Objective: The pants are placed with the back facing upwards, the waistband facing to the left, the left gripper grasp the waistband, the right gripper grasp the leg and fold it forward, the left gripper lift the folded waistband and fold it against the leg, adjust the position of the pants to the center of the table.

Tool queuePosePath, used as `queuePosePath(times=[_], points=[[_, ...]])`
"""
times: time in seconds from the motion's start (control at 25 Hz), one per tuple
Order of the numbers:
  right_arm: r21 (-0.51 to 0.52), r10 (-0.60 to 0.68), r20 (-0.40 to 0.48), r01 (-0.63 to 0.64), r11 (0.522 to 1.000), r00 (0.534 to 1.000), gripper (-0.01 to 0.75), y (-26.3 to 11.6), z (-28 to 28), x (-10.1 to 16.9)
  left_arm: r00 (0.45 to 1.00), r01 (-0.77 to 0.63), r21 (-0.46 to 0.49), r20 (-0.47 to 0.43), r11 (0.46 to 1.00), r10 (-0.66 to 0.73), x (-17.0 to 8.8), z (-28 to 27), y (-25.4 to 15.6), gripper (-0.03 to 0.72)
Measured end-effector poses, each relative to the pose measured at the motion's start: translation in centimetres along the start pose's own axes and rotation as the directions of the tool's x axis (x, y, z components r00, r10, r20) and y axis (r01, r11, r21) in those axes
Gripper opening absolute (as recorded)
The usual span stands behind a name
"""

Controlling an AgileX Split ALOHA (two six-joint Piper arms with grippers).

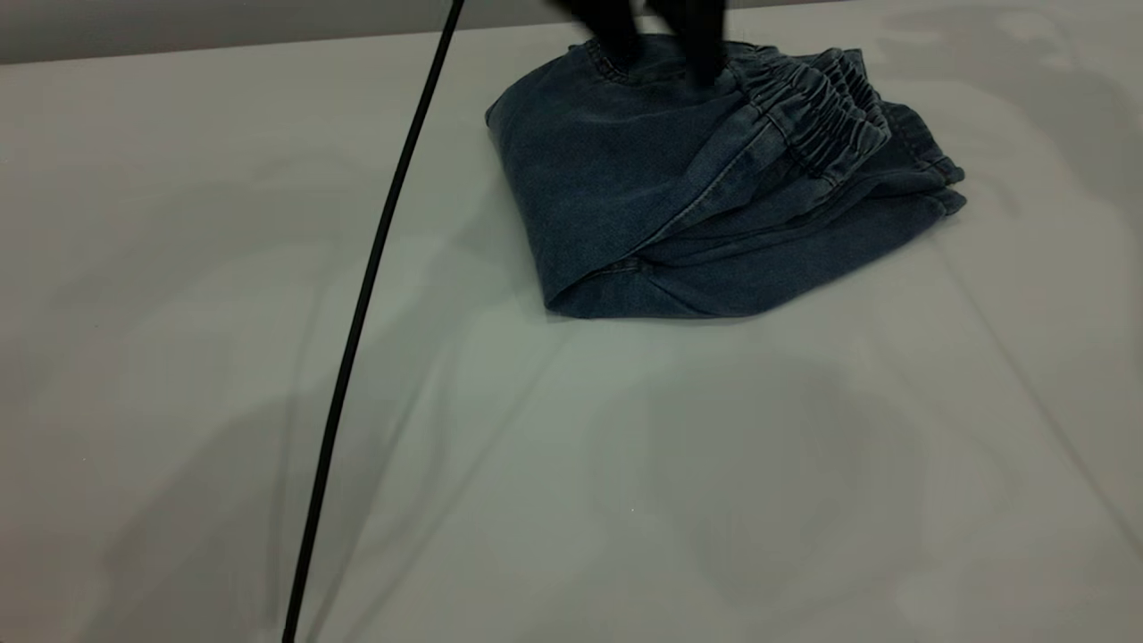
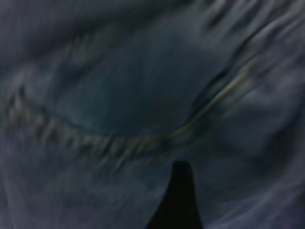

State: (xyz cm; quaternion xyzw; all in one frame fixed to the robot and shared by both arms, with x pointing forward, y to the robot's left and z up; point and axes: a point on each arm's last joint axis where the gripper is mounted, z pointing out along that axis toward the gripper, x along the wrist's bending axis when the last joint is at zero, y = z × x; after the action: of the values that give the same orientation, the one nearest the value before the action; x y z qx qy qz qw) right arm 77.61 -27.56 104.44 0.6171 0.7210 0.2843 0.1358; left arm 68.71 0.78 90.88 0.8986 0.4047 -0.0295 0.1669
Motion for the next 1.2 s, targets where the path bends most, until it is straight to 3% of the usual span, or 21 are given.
queuePosePath(times=[0.36,0.56,0.92,1.2], points=[[-0.097,-0.054,0.006,0.054,0.994,0.999,0.465,1.7,-5.2,1.8,0.993,-0.073,0.073,-0.087,0.995,0.079,-1.7,4.7,-0.7,0.587],[-0.200,-0.088,0.068,0.100,0.975,0.994,0.465,2.9,-11.5,2.8,0.981,-0.130,0.102,-0.128,0.986,0.142,-3.0,5.1,-0.8,0.587],[-0.406,-0.122,0.105,0.155,0.901,0.987,0.465,3.1,-23.8,5.8,0.976,-0.172,0.177,-0.105,0.969,0.192,-3.0,7.2,-1.8,0.588],[-0.417,-0.126,0.108,0.160,0.895,0.986,0.465,3.0,-24.6,6.0,0.932,-0.339,0.222,-0.054,0.914,0.359,-3.1,6.9,-2.0,0.588]])
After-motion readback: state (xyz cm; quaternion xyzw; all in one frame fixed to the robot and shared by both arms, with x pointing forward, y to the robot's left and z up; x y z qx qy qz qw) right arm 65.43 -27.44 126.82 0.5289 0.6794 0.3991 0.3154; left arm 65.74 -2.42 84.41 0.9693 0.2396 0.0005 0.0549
